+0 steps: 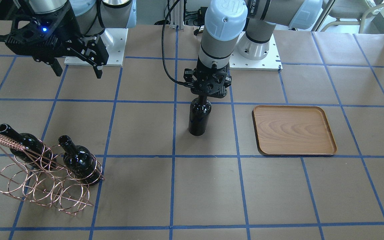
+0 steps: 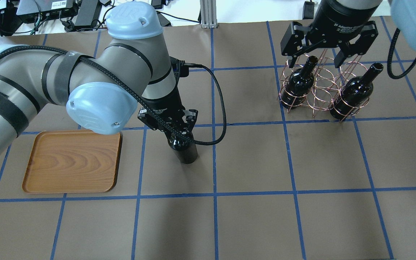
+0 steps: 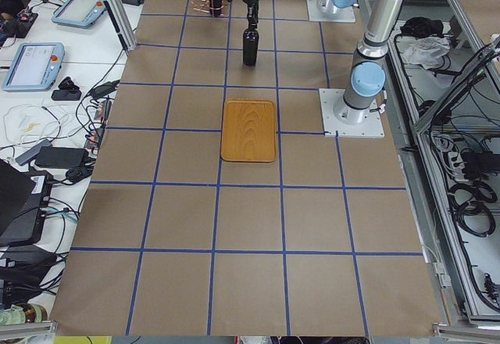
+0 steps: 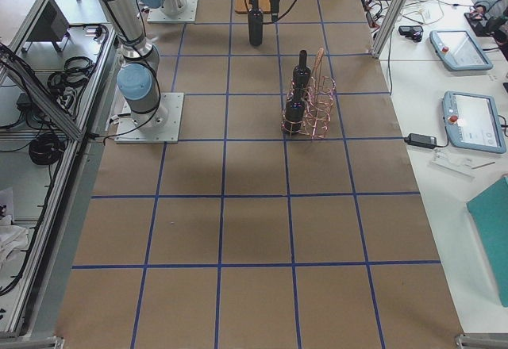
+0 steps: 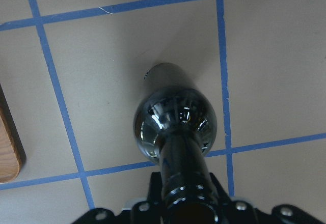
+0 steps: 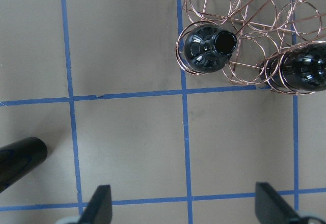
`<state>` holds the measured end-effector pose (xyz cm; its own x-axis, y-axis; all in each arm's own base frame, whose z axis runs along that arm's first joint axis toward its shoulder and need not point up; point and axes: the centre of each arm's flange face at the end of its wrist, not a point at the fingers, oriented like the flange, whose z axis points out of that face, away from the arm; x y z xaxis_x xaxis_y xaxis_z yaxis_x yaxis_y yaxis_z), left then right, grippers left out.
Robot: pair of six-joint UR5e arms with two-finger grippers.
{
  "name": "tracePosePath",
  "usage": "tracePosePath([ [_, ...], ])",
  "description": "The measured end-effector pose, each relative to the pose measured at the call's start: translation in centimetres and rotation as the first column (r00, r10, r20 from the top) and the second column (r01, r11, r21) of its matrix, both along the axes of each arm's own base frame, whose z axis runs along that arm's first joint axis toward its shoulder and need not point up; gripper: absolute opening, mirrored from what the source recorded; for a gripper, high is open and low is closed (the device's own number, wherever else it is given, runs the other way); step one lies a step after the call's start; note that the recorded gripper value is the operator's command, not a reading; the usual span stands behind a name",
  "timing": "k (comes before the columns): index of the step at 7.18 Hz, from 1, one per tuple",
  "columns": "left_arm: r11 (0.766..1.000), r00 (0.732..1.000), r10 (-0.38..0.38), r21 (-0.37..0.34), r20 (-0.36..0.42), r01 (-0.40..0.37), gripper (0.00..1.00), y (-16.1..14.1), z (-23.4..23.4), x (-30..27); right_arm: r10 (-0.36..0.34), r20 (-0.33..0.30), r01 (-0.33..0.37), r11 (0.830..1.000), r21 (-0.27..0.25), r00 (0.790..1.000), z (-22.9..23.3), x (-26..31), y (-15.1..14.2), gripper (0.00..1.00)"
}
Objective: Take wine from basket and place on tray
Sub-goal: 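Lift the bottle with the left gripper and tilt it over the tray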
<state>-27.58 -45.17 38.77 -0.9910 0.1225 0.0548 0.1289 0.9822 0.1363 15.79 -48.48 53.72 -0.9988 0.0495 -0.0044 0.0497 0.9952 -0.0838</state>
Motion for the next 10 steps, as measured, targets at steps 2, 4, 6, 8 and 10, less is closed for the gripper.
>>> tracePosePath([
  [2,0.999,1.000,0.017,-0.041,0.017,-0.016,0.00,-1.1,3.0,1.4,0.000,0.000,0.000,1.000,0.001,1.000,-0.1,0.0,0.0,1.00],
  [4,0.998,0.998,0.050,-0.034,0.048,-0.048,0.00,-3.4,5.9,6.7,0.000,-0.001,0.000,1.000,0.001,1.000,0.0,0.0,0.1,0.99],
  [6,0.999,0.997,0.044,-0.016,0.063,-0.043,0.00,-5.2,7.4,15.8,0.000,-0.001,0.000,1.000,0.001,1.000,-0.1,0.0,0.1,1.00],
  [8,0.999,0.998,0.040,0.018,0.048,-0.041,0.00,-5.8,7.3,24.6,0.001,-0.001,-0.001,1.000,0.007,1.000,-0.3,0.0,0.3,1.00],
  [10,0.998,0.999,0.031,0.056,0.037,-0.033,0.00,-5.7,6.0,31.9,0.001,-0.001,-0.001,1.000,0.007,1.000,-0.4,0.0,0.5,1.00],
])
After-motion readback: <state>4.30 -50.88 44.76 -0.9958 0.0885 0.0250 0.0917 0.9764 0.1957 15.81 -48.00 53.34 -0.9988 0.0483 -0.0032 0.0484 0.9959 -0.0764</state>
